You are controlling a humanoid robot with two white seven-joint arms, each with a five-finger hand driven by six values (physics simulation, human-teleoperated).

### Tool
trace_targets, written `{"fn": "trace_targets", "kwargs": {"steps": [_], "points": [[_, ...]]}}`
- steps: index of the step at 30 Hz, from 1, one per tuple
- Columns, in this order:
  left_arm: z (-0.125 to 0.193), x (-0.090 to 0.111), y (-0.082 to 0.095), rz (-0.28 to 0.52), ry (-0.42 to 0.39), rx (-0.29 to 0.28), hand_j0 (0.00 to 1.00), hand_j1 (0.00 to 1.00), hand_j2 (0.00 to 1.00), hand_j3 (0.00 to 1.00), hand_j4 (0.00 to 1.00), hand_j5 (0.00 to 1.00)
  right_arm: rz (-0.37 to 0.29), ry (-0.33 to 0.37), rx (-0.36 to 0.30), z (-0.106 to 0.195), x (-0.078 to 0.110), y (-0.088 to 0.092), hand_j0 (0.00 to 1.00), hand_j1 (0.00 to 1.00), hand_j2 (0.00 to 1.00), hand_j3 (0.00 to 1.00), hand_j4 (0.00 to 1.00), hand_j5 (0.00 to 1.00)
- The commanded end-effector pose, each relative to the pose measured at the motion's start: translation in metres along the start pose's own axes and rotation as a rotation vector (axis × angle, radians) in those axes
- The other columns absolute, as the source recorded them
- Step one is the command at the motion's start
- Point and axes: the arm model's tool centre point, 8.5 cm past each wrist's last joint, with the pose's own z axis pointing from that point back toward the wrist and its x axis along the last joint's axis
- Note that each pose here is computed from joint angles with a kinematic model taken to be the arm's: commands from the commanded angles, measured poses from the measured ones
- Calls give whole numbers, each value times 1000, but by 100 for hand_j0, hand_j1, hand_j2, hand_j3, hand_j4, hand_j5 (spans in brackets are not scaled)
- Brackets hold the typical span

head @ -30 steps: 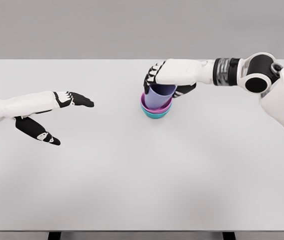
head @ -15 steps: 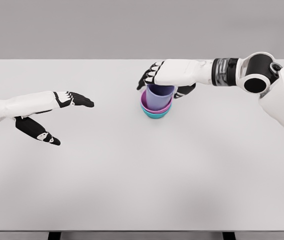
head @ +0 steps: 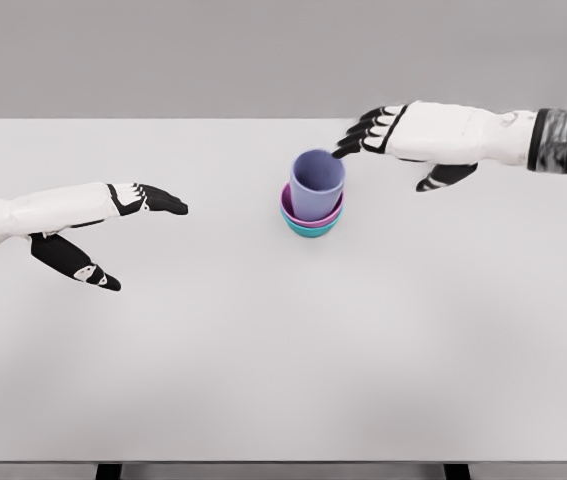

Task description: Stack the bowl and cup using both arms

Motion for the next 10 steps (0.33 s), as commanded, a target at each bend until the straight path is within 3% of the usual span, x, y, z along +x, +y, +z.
{"fn": "trace_targets", "kwargs": {"steps": [1, 4, 5, 10], "points": [[0, 0, 1, 5, 0, 4, 100, 100, 100, 100, 100, 100, -13, 75, -20, 57, -12, -16, 99, 99, 99, 99, 99, 99], [0, 0, 0, 6, 1, 2, 100, 100, 100, 100, 100, 100, -125, 145, 62, 89, -17, 42, 100, 100, 100, 100, 100, 100], [1, -1, 0, 6, 2, 3, 100, 100, 100, 100, 100, 100, -145, 152, 83, 93, -17, 53, 99, 99, 99, 99, 99, 99], [0, 0, 0, 6, 1, 2, 100, 100, 100, 100, 100, 100, -133, 160, 69, 97, -17, 46, 100, 100, 100, 100, 100, 100]]}}
